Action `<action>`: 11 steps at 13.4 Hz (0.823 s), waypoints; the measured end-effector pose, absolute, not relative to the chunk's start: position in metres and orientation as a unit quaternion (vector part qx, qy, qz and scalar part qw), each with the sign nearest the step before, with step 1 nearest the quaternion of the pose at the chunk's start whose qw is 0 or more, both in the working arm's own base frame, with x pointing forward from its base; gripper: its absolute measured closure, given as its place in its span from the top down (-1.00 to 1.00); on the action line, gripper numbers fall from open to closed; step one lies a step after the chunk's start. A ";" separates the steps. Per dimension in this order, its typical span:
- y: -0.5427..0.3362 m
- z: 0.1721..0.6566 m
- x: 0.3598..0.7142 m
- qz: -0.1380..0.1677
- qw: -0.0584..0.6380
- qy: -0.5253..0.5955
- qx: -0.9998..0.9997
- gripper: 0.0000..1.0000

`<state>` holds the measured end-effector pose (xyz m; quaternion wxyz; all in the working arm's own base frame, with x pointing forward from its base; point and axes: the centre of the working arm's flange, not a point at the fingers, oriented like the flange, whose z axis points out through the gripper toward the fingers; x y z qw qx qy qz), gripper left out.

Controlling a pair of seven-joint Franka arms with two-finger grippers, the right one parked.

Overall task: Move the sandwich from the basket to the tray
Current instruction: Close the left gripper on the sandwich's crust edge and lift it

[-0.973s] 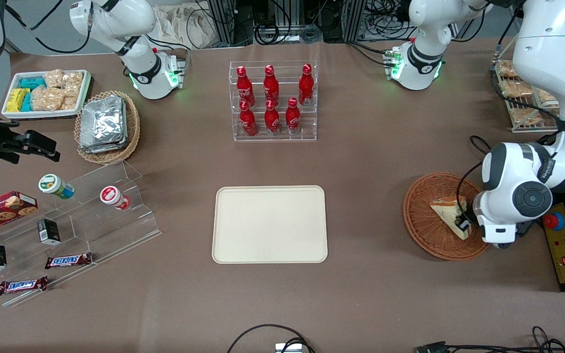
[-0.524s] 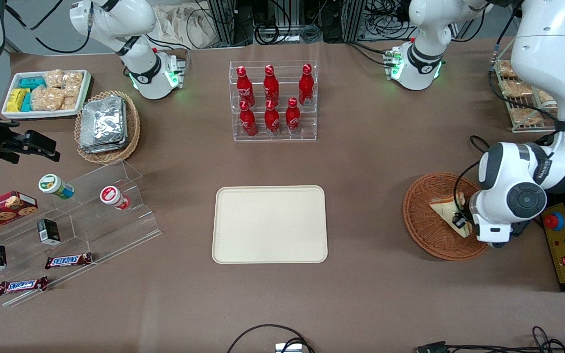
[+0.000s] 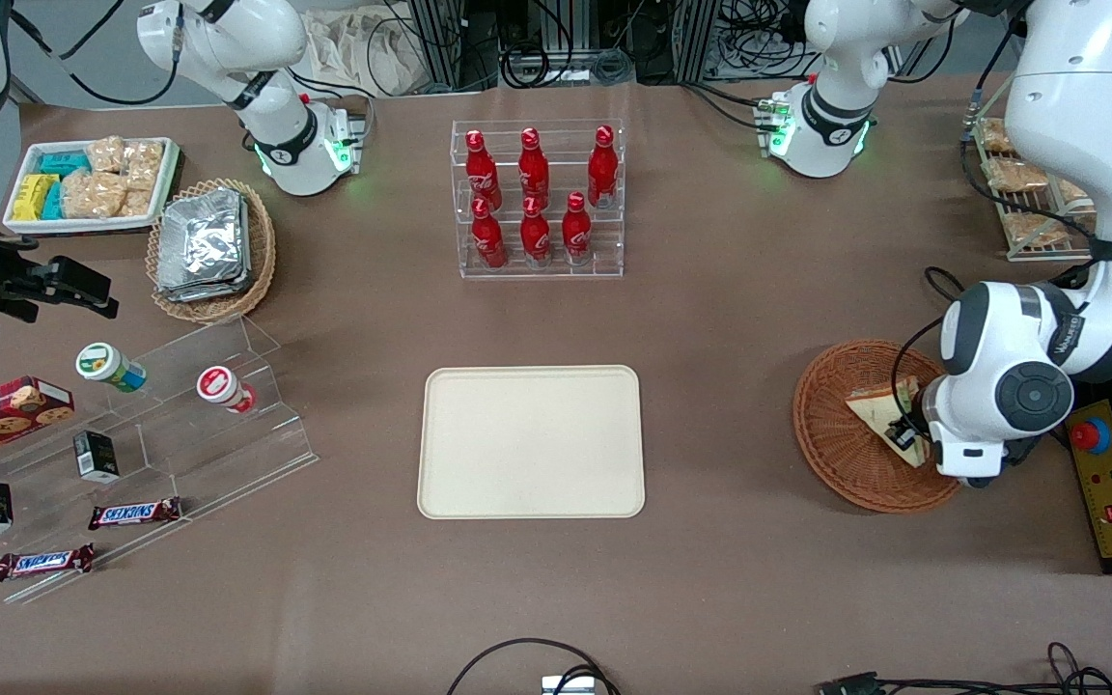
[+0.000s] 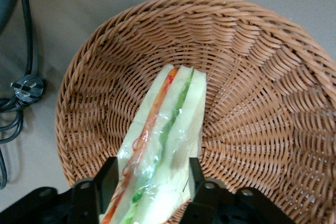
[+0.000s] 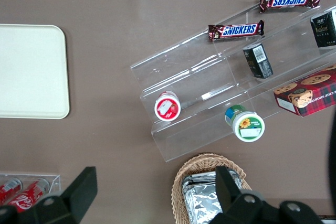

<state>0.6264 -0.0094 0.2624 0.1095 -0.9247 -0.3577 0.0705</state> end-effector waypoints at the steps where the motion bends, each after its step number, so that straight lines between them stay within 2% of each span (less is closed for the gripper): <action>1: -0.010 0.261 0.626 0.071 0.110 -0.365 -0.922 0.54; 3: -0.016 0.258 0.625 0.072 0.110 -0.374 -0.918 0.97; 4: -0.018 0.257 0.625 0.074 0.110 -0.376 -0.917 1.00; 9: -0.019 0.249 0.621 0.084 0.115 -0.380 -0.914 0.97; 10: -0.019 0.249 0.621 0.084 0.115 -0.380 -0.914 0.87; 11: -0.019 0.249 0.621 0.083 0.115 -0.380 -0.914 0.67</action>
